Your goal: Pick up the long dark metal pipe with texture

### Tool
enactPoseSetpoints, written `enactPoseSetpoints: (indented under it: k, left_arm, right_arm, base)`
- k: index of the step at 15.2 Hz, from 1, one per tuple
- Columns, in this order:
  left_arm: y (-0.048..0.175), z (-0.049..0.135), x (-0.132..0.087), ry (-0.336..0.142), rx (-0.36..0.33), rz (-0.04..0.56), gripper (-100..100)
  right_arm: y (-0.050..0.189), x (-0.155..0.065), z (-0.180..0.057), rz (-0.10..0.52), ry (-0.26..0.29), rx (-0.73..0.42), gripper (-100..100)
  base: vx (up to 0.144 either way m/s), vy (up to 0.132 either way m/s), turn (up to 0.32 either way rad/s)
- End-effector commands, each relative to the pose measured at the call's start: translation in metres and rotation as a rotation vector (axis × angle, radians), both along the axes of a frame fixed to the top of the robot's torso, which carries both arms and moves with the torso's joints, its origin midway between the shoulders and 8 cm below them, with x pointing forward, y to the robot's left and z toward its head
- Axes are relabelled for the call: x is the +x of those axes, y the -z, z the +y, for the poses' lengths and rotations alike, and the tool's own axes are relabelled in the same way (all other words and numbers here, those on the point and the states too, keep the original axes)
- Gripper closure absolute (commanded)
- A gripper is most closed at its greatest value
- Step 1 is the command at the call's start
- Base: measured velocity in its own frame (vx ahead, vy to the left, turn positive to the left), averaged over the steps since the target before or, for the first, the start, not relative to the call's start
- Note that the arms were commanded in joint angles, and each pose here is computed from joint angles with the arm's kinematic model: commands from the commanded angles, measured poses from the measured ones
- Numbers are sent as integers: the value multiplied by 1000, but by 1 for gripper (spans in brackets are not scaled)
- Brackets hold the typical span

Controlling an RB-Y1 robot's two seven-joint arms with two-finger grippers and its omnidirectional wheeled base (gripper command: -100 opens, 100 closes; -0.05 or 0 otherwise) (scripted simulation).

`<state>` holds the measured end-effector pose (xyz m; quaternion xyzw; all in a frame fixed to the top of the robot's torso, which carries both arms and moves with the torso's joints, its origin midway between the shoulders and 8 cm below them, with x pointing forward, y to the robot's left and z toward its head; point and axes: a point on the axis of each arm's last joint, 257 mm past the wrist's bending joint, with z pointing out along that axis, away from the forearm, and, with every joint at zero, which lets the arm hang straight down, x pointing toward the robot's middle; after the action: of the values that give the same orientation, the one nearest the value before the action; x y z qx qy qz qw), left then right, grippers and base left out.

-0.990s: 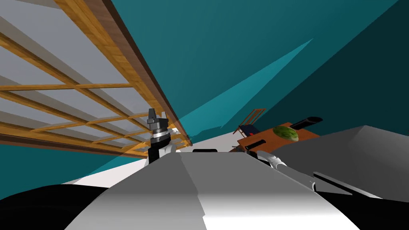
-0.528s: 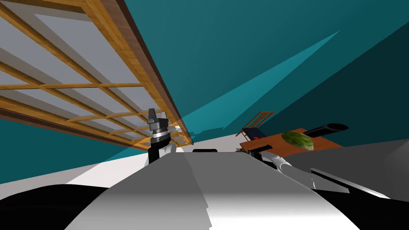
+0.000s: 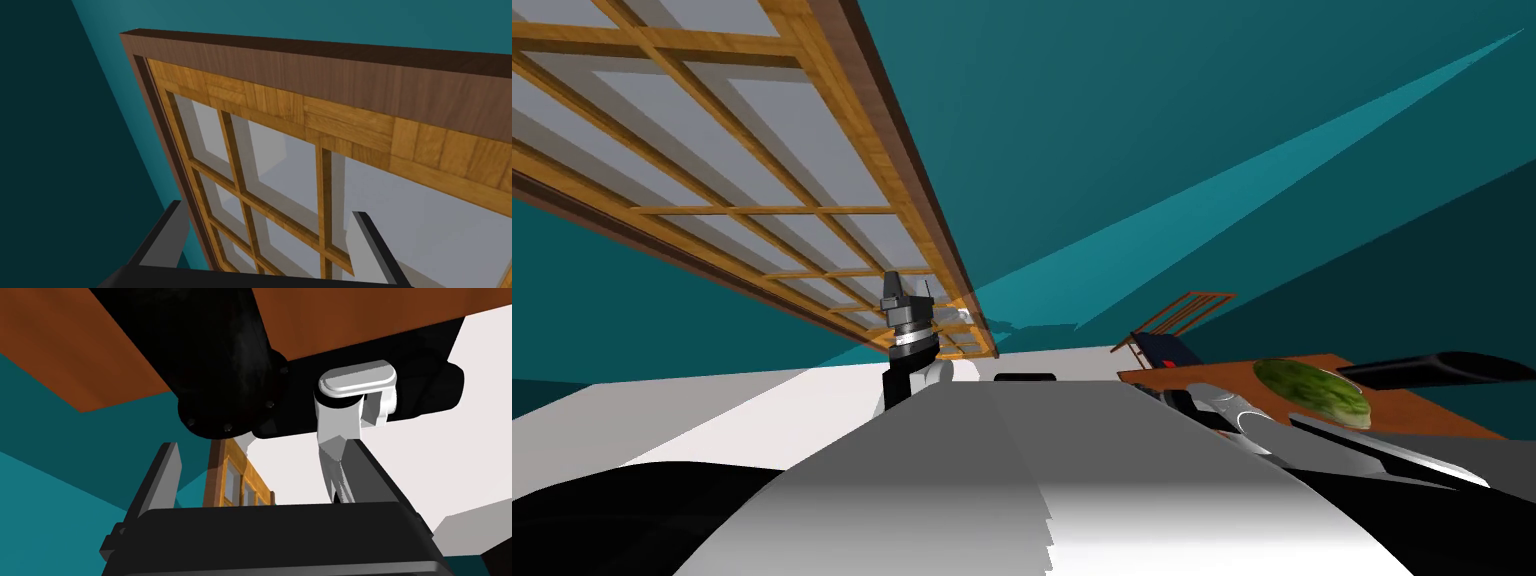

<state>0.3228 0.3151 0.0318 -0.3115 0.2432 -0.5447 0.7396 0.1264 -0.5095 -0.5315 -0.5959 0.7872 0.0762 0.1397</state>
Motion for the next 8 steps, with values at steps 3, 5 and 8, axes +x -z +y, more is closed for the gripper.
enactPoseSetpoints:
  k: [3,5,8]
  left_arm:
    - [0,0,0,0,0,0,0]
    - [0,0,0,0,0,0,0]
    - [0,0,0,0,0,0,0]
  right_arm:
    - [-4,-28,-39,59,-69,-100,-100]
    - [-4,-30,-44,63,-63,-111,-100]
    - [-7,-43,-62,91,-90,-155,-100]
  base:
    - [2,-53,179]
    - [-8,-123,219]
    - [-12,-75,91]
